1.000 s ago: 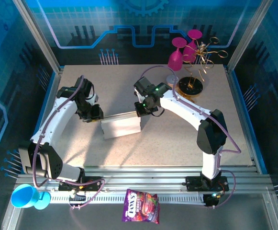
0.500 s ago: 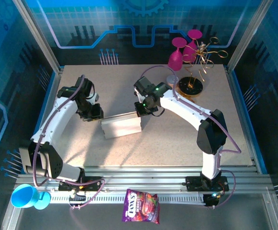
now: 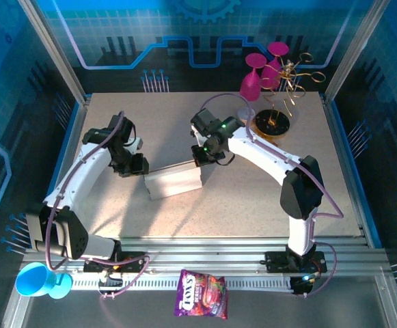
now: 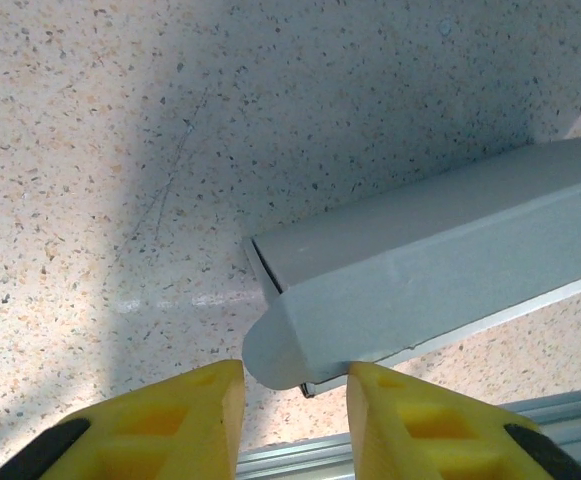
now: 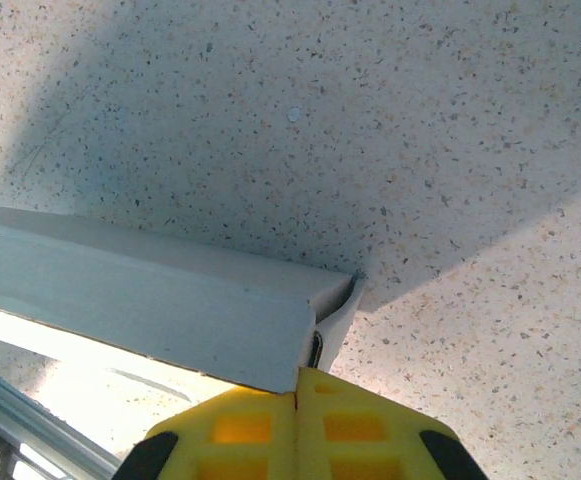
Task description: Fold the paper box
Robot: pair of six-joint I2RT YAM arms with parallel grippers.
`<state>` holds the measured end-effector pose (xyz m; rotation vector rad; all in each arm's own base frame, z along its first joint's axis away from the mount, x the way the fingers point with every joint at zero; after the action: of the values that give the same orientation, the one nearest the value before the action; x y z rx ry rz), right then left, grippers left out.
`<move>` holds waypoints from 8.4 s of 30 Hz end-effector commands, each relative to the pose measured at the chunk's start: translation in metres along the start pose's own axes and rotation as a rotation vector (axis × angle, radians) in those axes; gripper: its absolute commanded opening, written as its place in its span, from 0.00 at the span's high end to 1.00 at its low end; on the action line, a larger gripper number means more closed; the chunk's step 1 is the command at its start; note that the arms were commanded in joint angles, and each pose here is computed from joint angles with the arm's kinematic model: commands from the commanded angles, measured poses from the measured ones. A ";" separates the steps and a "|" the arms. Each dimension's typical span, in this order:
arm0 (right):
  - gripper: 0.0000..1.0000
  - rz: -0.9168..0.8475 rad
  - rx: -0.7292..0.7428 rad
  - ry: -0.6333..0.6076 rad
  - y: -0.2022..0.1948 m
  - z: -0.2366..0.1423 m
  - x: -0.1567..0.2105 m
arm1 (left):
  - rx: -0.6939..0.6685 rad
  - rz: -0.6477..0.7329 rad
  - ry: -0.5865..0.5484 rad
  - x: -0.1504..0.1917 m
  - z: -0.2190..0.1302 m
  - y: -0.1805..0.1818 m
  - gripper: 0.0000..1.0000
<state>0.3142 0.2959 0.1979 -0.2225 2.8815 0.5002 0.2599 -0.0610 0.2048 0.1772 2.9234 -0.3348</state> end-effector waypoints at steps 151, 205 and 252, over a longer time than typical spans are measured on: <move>1.00 0.055 -0.118 -0.078 -0.015 -0.009 0.004 | 0.157 -0.036 -0.135 0.035 0.020 -0.038 1.00; 0.60 0.176 -0.315 -0.212 -0.029 -0.034 0.010 | -0.500 0.166 -0.522 0.014 0.032 -0.067 1.00; 0.54 1.374 -0.650 0.027 -0.075 0.011 0.043 | -0.529 0.194 -0.547 0.016 0.029 -0.078 1.00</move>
<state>0.2884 0.2268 0.1619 1.6750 2.3188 1.5501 0.2392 -0.1427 0.1801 0.2617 2.3502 0.3666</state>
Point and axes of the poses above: each hand's point on the last joint's axis, 136 mm out from that joint toward the fingers, its own z axis out along the fingers, its own y axis along the line the jaws close on, x = y × z, the point moved 5 cm from there along -z, back along the fingers, and after that the axes turned 12 degrees about z, right-handed, at the moved point
